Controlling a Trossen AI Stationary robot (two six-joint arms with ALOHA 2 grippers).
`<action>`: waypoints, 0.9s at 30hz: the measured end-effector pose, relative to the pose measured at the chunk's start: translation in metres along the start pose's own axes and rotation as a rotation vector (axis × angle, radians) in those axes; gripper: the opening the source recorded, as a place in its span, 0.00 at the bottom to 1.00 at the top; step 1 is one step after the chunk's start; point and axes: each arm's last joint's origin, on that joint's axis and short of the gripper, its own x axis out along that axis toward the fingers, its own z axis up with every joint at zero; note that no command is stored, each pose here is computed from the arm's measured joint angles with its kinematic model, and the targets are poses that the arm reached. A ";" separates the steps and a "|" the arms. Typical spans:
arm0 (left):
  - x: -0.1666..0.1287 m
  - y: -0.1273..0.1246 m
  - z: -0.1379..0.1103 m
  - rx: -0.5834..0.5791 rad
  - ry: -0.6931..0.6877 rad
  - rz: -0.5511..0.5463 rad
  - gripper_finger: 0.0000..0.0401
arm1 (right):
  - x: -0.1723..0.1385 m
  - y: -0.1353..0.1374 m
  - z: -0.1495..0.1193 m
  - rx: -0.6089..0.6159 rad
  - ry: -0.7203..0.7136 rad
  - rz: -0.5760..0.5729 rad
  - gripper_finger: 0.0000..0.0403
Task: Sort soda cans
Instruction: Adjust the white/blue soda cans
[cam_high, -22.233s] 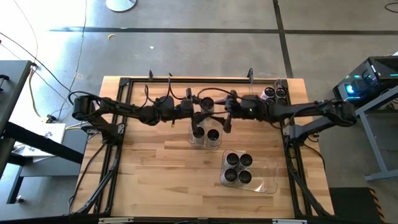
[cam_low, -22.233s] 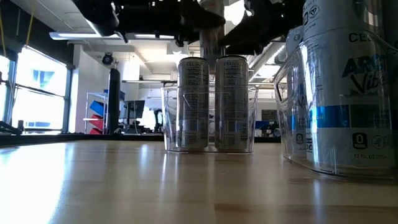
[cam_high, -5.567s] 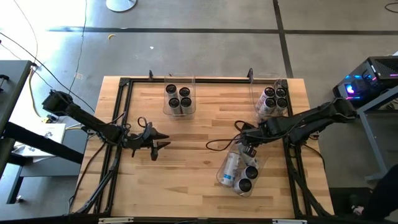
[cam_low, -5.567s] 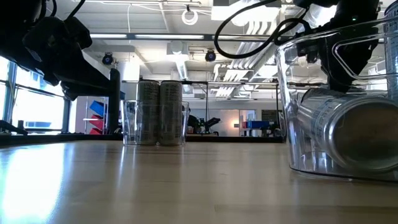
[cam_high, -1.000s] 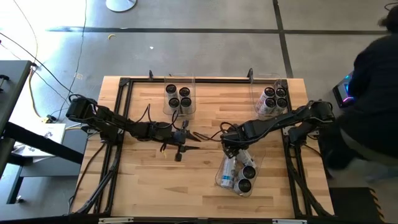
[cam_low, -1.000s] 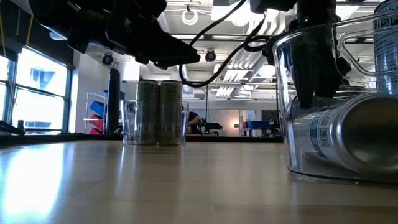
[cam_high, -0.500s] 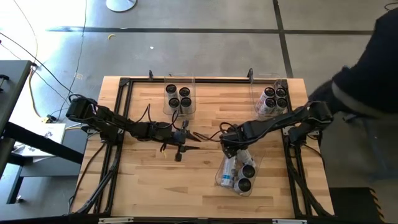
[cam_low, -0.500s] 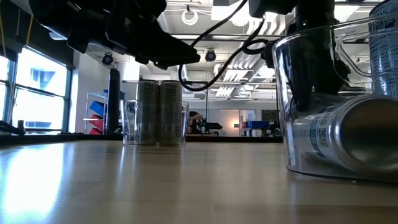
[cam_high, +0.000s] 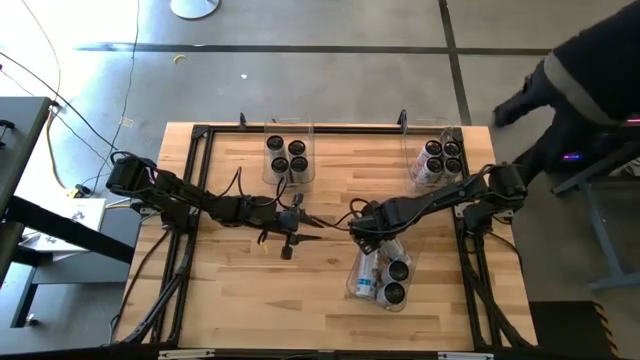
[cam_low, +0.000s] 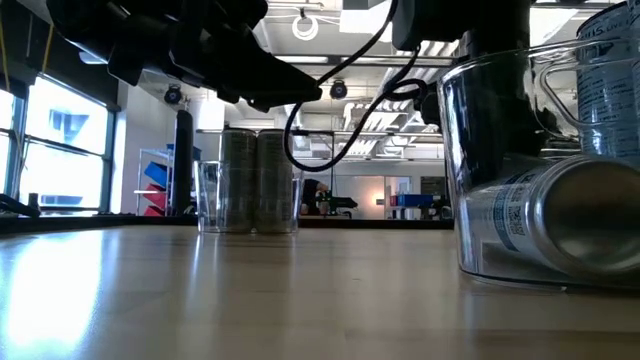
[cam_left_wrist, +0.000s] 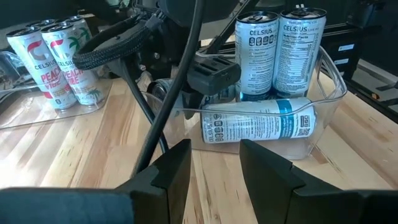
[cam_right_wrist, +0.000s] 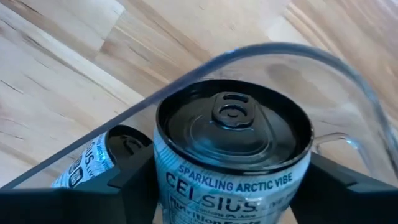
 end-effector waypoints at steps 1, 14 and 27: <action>0.000 0.000 0.000 0.000 0.000 0.000 0.33 | -0.001 0.001 0.000 -0.002 -0.003 0.003 0.66; 0.000 0.000 0.000 -0.008 -0.001 0.000 0.33 | -0.025 0.009 -0.013 0.040 -0.186 0.006 0.59; 0.000 0.000 0.000 -0.016 0.000 0.000 0.33 | -0.061 0.001 -0.063 0.065 -0.550 -0.007 0.59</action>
